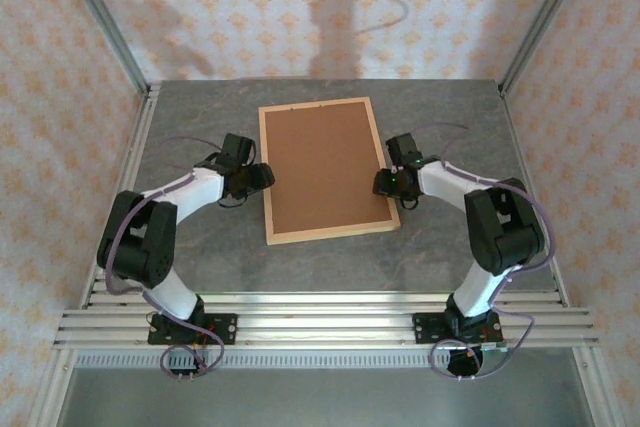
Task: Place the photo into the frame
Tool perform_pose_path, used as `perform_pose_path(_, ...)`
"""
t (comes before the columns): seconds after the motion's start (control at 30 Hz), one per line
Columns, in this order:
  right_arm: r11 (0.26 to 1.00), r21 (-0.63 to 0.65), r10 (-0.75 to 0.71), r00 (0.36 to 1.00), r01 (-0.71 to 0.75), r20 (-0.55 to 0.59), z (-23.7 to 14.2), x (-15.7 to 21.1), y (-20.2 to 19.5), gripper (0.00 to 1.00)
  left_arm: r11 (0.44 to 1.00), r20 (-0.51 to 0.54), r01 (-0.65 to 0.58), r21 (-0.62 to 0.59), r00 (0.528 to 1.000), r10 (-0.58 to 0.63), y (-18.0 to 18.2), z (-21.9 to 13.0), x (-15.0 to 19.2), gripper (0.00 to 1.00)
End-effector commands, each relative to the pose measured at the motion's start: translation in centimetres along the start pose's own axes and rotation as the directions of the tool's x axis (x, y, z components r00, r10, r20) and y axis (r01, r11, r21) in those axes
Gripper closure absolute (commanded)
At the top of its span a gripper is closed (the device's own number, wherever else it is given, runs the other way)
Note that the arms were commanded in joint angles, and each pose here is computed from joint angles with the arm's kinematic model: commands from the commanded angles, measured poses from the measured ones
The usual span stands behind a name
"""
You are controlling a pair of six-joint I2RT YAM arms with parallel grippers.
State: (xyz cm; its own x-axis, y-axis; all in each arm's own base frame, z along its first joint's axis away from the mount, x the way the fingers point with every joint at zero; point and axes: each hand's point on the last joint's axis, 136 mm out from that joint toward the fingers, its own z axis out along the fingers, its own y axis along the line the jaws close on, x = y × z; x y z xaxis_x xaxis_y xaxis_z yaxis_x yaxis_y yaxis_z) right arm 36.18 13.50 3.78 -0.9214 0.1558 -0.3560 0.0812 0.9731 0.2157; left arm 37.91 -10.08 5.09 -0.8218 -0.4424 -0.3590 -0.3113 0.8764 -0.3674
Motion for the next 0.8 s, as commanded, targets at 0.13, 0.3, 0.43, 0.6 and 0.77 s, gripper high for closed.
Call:
perform_pose_path(0.13, 0.999, -0.042, 0.017, 1.0, -0.018, -0.012, 0.6, -0.1, 0.4, 0.7, 0.999, -0.113, -0.051, 0.009, 0.992, 0.052, -0.2, 2.2, 1.8, 0.43)
perform_pose_path(0.3, 0.996, -0.074, 0.041, 0.998, -0.044, -0.038, 0.1, 1.3, 0.5, 0.79, 0.998, -0.136, -0.058, -0.002, 0.989, 0.057, 0.3, 2.5, 3.2, 0.57)
perform_pose_path(0.43, 0.991, -0.111, 0.066, 0.995, -0.075, -0.077, -0.5, 3.2, 0.6, 0.8, 0.997, -0.152, -0.077, 0.009, 0.985, 0.078, 0.3, 2.2, 4.7, 0.65)
perform_pose_path(0.6, 0.986, -0.124, 0.099, 0.987, -0.115, -0.13, -1.7, 6.0, 0.0, 0.8, 0.996, -0.178, -0.088, 0.012, 0.98, 0.089, 0.2, 1.7, 7.2, 0.66)
perform_pose_path(0.77, 0.987, -0.104, 0.109, 0.987, -0.121, -0.114, -3.9, 6.6, -0.7, 0.74, 0.997, -0.168, -0.067, 0.027, 0.983, 0.071, -0.1, 0.6, 8.2, 0.59)
